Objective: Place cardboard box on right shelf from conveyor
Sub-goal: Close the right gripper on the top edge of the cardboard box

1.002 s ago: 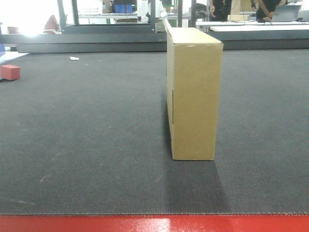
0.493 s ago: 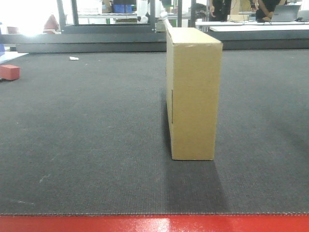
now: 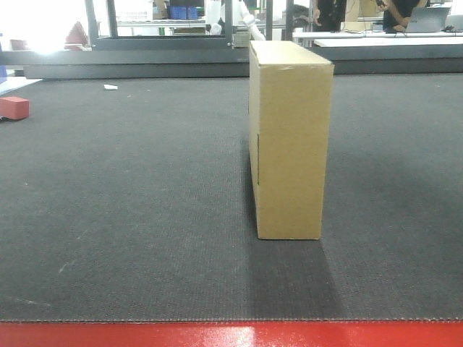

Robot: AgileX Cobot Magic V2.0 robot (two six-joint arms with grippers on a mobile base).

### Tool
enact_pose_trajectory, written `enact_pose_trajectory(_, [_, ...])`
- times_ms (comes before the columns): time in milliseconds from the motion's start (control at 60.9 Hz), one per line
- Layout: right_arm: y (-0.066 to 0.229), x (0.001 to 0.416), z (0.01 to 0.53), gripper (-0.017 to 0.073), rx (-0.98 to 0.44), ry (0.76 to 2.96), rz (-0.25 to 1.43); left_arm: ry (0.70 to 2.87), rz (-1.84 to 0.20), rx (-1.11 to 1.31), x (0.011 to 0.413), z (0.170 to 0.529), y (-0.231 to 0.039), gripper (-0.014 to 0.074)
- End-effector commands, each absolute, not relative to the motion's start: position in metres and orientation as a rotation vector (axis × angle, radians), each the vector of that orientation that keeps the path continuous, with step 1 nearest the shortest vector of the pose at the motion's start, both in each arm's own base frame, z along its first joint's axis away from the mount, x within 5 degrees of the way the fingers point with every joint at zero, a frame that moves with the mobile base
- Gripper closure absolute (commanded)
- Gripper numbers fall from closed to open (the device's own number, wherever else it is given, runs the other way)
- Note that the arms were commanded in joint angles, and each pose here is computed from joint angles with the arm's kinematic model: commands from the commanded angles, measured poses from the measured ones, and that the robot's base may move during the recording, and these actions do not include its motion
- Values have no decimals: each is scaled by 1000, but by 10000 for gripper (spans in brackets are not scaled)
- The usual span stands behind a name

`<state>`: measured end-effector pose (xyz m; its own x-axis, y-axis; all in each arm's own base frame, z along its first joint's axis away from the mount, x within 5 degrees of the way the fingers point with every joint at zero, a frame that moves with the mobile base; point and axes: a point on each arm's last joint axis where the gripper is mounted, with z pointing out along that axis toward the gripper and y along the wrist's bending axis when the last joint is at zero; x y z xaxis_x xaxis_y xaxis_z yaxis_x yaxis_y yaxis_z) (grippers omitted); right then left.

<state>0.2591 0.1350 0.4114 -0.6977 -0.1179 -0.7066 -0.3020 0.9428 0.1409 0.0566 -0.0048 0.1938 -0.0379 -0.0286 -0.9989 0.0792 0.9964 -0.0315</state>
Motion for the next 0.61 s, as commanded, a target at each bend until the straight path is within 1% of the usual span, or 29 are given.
enact_pose_trajectory(0, [146, 266, 434, -21, -191, 2339, 335, 1512, -93, 32, 56, 200, -4, 710])
enact_pose_trajectory(115, [166, 277, 436, -20, -137, 2410, 313, 1512, -93, 32, 56, 200, -4, 710])
enact_pose_trajectory(230, [183, 289, 430, -20, -124, 2449, 292, 1512, -93, 32, 56, 200, -4, 710])
enact_pose_trajectory(493, [197, 306, 410, -20, -27, 2484, 171, 1512, -93, 32, 56, 200, -4, 710])
enact_pose_trajectory(591, [202, 310, 407, -20, -4, 2470, 198, 1512, -93, 32, 56, 200, -4, 710])
